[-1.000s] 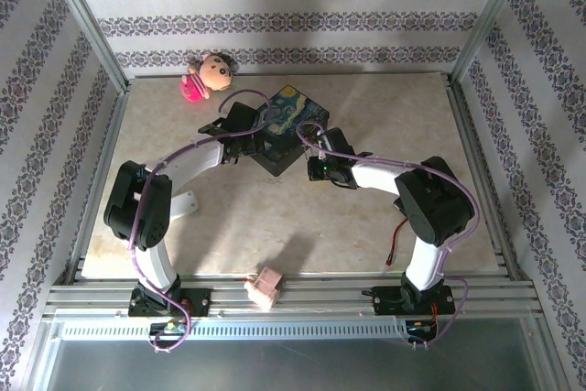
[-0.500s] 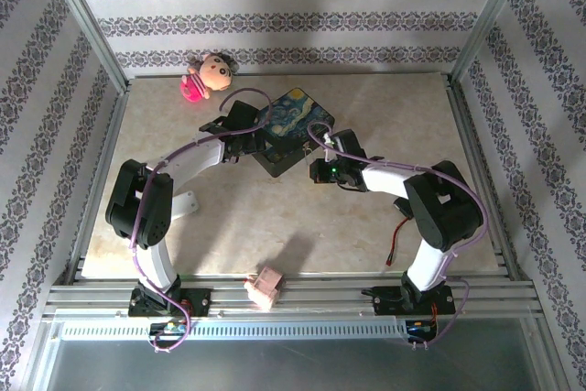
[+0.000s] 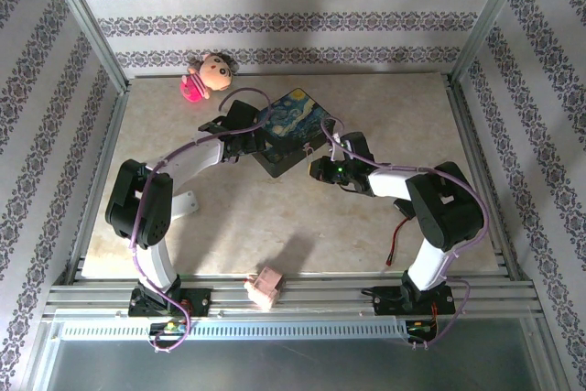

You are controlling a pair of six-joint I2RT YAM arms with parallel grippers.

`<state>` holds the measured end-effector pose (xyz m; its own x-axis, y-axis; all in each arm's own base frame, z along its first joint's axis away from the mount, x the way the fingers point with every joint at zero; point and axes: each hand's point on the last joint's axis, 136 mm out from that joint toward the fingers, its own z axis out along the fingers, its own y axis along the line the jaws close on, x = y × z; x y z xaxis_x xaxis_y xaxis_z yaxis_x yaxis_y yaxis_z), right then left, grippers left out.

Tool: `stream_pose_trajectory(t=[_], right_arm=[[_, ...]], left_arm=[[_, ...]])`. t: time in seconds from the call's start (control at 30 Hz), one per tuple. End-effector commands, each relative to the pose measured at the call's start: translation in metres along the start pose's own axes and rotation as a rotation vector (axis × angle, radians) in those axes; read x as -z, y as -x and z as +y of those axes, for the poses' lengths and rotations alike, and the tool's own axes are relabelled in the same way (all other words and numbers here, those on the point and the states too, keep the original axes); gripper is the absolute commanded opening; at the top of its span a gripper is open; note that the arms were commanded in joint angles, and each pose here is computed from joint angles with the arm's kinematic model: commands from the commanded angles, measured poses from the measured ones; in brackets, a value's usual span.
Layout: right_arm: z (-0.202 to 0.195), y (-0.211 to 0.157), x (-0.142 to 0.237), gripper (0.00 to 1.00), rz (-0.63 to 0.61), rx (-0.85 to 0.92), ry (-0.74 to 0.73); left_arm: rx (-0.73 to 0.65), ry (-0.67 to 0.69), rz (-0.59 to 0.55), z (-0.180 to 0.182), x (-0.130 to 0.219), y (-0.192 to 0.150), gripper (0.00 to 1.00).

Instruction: Unlock the padlock with the key

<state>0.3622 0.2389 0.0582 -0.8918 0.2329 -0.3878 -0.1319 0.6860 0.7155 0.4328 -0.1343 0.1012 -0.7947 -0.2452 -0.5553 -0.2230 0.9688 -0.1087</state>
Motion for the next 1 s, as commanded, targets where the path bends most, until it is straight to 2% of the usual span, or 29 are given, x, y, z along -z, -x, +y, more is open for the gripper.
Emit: stream_pose_trajectory(t=[0.0,0.37,0.97], right_arm=[[0.014,0.018,0.001,0.0,-0.09,-0.071,0.093],[0.009,0.029,0.001,0.0,-0.192,-0.147,0.13],[-0.003,0.045,0.003,0.0,-0.32,-0.193,0.113]], left_arm=[[0.012,0.044,0.082,0.018,-0.007,-0.024,0.99],[0.047,0.016,0.097,0.014,-0.004,-0.038,0.99],[0.043,-0.004,0.092,0.012,-0.002,-0.039,0.99]])
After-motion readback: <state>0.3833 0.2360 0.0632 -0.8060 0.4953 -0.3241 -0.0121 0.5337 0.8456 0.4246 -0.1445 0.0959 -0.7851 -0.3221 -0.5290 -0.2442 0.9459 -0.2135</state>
